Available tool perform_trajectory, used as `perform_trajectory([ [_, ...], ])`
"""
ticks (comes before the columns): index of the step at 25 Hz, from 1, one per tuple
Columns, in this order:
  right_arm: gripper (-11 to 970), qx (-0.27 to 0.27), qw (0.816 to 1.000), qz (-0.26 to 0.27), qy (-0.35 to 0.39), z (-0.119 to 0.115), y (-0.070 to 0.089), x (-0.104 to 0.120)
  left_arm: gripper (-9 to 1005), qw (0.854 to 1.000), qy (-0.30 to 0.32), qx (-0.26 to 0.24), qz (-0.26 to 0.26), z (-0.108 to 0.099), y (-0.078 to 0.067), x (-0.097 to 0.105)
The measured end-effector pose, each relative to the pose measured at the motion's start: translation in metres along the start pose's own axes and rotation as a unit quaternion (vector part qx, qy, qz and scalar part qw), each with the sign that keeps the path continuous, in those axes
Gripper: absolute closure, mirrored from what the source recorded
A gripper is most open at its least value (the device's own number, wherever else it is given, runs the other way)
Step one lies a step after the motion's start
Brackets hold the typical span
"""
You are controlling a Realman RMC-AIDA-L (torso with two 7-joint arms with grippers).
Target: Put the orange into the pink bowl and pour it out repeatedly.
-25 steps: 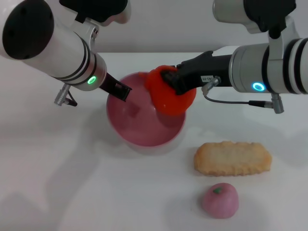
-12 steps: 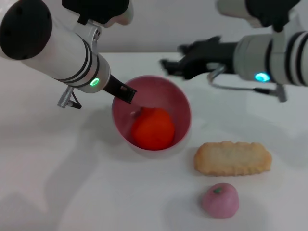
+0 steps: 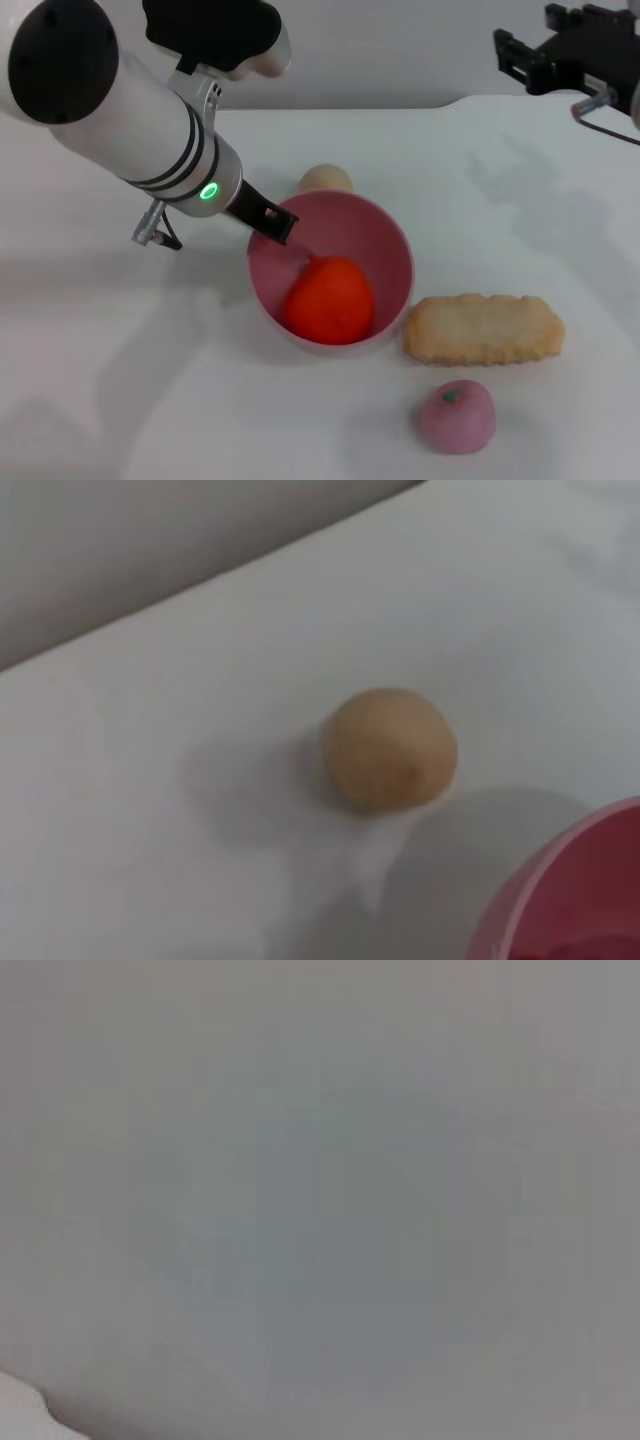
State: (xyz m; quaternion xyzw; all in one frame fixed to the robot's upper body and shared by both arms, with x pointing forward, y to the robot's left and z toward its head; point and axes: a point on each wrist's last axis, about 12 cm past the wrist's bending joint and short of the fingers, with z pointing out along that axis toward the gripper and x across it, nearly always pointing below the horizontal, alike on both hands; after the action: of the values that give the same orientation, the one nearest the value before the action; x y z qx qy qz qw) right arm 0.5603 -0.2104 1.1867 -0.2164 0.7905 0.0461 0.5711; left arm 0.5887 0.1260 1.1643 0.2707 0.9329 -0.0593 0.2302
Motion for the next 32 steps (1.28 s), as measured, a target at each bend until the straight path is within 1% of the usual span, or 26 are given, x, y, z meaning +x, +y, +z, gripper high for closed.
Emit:
perform_trajectory([
  [4, 391, 0.001, 1.000, 0.003, 0.008, 0.001, -0.001, 0.006, 869, 1.000, 0.011, 0.000, -0.006, 0.005, 0.002, 0.004],
  [5, 391, 0.000, 1.000, 0.003, 0.008, 0.002, 0.000, 0.006, 869, 1.000, 0.024, -0.001, -0.013, 0.010, 0.005, 0.008],
  [12, 391, -0.001, 1.000, -0.002, 0.005, 0.003, 0.001, 0.005, 867, 0.999, 0.029, 0.010, -0.021, 0.014, 0.004, 0.011],
  [17, 390, -0.001, 1.000, -0.004, 0.004, 0.004, 0.001, 0.004, 866, 0.999, 0.027, 0.014, -0.030, 0.016, 0.007, 0.012],
  [22, 390, 0.000, 1.000, -0.003, 0.011, 0.006, -0.001, 0.008, 865, 0.999, 0.022, 0.013, -0.034, 0.019, 0.008, 0.011],
  [24, 390, 0.001, 1.000, -0.003, 0.011, 0.007, 0.000, 0.010, 864, 0.999, 0.001, 0.012, -0.034, 0.020, 0.009, 0.008],
  [26, 391, 0.003, 1.000, -0.002, 0.007, 0.008, -0.001, 0.010, 772, 0.999, -0.002, 0.011, -0.034, 0.020, 0.009, 0.007],
  [29, 389, 0.013, 1.000, 0.000, -0.004, 0.008, -0.004, 0.011, 635, 0.999, -0.029, 0.000, -0.032, 0.017, 0.014, 0.000],
  [30, 387, 0.016, 1.000, 0.000, -0.007, 0.008, -0.005, 0.012, 589, 0.999, -0.029, 0.000, -0.032, 0.017, 0.014, 0.000],
  [32, 382, 0.023, 1.000, -0.007, -0.014, 0.008, -0.008, 0.014, 497, 0.997, -0.072, -0.020, -0.028, 0.010, 0.021, -0.009],
])
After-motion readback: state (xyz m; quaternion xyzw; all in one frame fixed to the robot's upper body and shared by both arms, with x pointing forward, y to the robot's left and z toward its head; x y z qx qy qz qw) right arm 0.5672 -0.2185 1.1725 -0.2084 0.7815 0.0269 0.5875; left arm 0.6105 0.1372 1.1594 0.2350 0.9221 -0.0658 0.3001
